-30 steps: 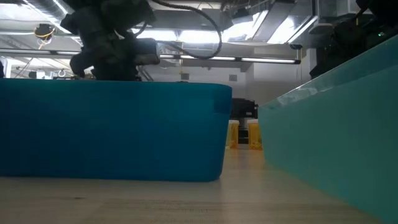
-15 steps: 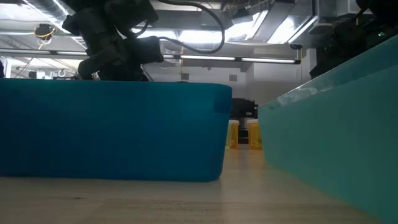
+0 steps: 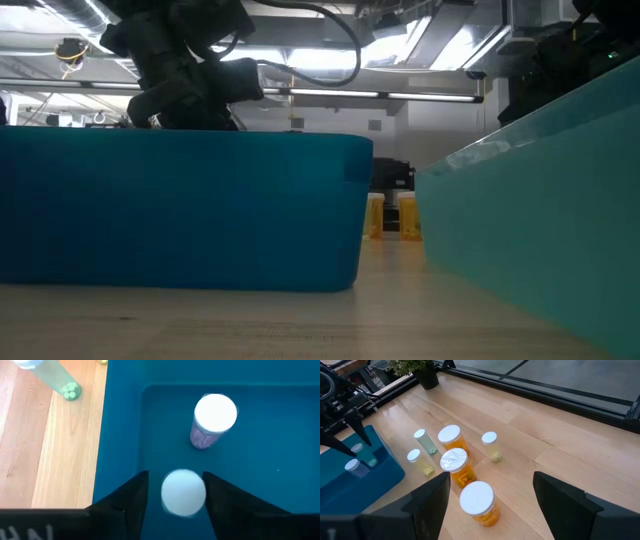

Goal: Pick and place medicine bottles into bin by pill shape (circle, oval)
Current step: Put the top blue pill bottle into the blue bin, then put the blue pill bottle into the blue bin

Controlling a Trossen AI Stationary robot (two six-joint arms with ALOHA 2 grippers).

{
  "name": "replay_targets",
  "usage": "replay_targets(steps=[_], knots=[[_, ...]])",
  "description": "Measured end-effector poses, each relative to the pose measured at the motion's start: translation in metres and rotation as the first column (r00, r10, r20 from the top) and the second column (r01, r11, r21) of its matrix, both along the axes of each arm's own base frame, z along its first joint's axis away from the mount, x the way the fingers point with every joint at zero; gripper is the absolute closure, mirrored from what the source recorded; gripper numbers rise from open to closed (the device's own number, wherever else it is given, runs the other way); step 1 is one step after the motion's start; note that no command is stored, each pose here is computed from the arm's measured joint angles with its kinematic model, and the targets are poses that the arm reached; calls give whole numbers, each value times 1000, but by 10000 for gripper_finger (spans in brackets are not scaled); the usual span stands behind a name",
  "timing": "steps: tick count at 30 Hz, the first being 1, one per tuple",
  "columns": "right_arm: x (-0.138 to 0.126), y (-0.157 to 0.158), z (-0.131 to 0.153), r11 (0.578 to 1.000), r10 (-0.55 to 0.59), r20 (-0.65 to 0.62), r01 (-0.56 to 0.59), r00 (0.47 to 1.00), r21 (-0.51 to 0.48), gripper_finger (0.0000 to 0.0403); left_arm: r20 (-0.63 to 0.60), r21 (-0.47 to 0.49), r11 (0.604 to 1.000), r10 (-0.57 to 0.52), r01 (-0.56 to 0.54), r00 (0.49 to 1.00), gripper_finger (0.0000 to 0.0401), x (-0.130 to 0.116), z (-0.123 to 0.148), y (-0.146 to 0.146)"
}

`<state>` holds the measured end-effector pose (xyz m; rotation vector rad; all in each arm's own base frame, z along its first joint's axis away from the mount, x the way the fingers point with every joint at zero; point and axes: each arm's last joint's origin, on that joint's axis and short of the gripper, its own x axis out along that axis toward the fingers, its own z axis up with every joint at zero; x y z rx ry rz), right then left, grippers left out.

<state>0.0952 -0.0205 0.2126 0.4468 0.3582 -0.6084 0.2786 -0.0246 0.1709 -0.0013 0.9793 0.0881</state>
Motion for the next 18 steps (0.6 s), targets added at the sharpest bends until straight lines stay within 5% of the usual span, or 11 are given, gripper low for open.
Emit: replay_targets(steps=[12,18], knots=[[0,0,0,1000,0,0,0,1000,0,116,78,2,1000,-8,8,997,202,20,37,-2],[0,0,0,1000,0,0,0,1000,0,116,123,153,988,-27,8,992,204,32,72,0]])
